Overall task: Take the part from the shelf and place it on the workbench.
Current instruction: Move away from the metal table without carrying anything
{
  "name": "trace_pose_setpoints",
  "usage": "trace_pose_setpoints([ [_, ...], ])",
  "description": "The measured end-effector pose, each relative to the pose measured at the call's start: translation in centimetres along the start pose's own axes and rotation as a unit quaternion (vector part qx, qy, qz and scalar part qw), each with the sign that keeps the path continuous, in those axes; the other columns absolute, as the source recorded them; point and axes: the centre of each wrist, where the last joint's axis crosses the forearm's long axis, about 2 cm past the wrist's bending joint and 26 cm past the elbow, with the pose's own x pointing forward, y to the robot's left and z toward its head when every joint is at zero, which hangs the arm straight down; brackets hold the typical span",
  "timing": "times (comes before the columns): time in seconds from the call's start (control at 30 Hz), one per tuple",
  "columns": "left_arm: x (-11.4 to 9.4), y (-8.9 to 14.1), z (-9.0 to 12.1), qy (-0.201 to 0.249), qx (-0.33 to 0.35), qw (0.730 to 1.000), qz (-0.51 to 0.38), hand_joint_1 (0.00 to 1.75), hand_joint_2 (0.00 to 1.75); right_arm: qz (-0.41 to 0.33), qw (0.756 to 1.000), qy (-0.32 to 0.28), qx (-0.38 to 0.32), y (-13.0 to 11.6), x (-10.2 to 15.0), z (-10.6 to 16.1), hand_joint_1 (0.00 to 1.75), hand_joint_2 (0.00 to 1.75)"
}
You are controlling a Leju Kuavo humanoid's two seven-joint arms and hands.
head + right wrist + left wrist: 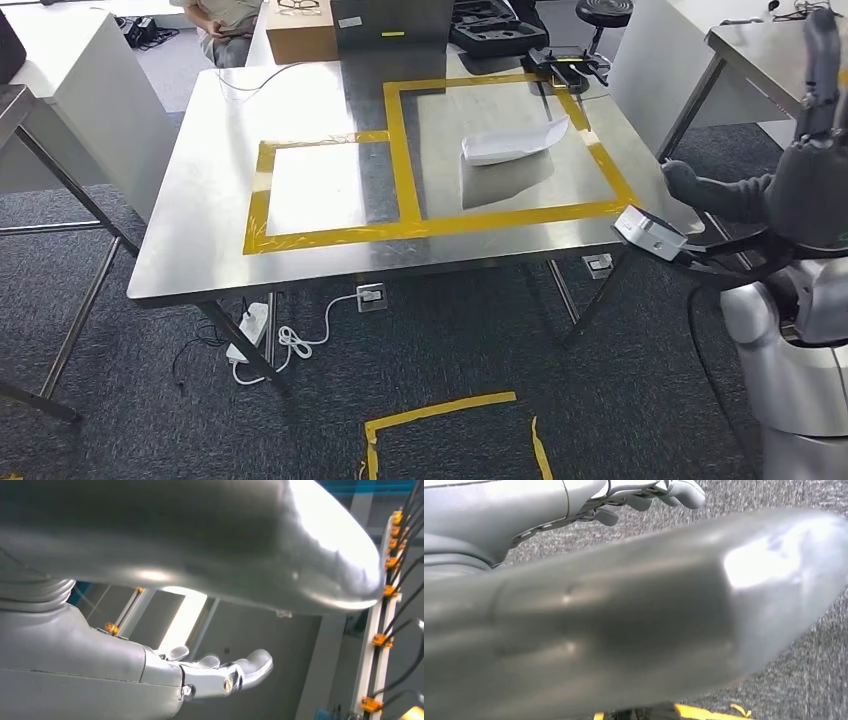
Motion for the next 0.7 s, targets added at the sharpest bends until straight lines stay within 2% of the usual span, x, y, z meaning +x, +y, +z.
trace_pose_setpoints([
  [0.27, -0.2, 0.1, 0.1, -0.007, 0.001, 1.000, 0.000, 0.00, 0.00, -0.003, 1.000, 0.007, 0.007, -0.1, -0.3, 2.5, 0.00, 0.00],
  [0.7, 0.0, 0.1, 0.0, -0.007, 0.000, 1.000, 0.001, 0.00, 0.00, 0.011, 1.000, 0.003, 0.012, -0.8, -1.0, 3.9, 0.00, 0.00],
])
